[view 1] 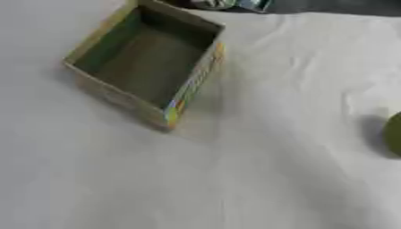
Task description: Pick up objects on the table and place them in the box.
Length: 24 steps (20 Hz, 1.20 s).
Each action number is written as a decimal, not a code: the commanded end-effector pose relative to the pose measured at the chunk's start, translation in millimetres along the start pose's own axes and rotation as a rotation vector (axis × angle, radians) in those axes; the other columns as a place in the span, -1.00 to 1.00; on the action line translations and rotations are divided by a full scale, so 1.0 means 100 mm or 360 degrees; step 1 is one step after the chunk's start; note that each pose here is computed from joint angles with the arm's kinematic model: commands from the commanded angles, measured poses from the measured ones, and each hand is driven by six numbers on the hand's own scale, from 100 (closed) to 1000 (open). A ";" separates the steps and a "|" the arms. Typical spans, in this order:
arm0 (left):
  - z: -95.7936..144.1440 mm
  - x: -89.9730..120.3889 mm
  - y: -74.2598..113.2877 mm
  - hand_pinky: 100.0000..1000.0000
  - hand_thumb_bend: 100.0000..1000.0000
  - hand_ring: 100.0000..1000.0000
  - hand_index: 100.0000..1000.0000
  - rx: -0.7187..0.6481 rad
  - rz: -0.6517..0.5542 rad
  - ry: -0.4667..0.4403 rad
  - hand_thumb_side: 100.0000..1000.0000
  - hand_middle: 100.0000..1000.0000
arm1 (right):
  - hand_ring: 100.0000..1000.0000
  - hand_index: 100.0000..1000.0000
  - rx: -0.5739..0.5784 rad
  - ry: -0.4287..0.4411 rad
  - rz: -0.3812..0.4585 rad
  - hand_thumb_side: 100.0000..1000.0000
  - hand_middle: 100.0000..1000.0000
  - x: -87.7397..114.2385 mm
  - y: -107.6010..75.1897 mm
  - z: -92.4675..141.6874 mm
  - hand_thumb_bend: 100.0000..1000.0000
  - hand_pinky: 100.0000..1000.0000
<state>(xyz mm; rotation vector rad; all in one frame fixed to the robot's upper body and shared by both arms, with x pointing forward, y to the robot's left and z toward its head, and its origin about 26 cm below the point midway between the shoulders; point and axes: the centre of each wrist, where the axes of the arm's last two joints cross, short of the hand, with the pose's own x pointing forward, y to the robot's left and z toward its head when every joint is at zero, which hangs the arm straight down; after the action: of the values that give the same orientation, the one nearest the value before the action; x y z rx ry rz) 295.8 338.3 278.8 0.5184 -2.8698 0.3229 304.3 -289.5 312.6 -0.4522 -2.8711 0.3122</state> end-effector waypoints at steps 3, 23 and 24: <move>-0.09 0.07 0.07 0.27 -1.00 0.17 0.40 -0.0027 -0.0055 -0.0073 0.10 0.04 | 0.44 0.49 0.0180 -0.0041 0.0229 -0.18 0.04 0.06 -0.24 -0.02 -1.00 0.57; 0.07 0.05 0.38 0.27 -1.00 0.18 0.40 -0.0058 -0.0302 -0.0077 0.07 0.04 | 0.73 0.67 0.0916 0.0111 0.1010 -0.53 0.51 0.02 -0.81 0.56 -1.00 0.61; 0.07 0.05 0.39 0.27 -1.00 0.18 0.40 -0.0058 -0.0306 -0.0076 0.07 0.04 | 0.76 0.68 0.0941 0.0123 0.1031 -0.57 0.54 0.02 -0.82 0.59 -1.00 0.62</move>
<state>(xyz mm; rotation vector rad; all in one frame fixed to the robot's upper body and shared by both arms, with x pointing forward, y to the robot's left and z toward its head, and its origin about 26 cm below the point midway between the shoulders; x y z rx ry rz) 281.5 367.1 255.0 0.7602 -2.7998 0.2641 268.8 -375.2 261.3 -1.1405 -2.3068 1.0923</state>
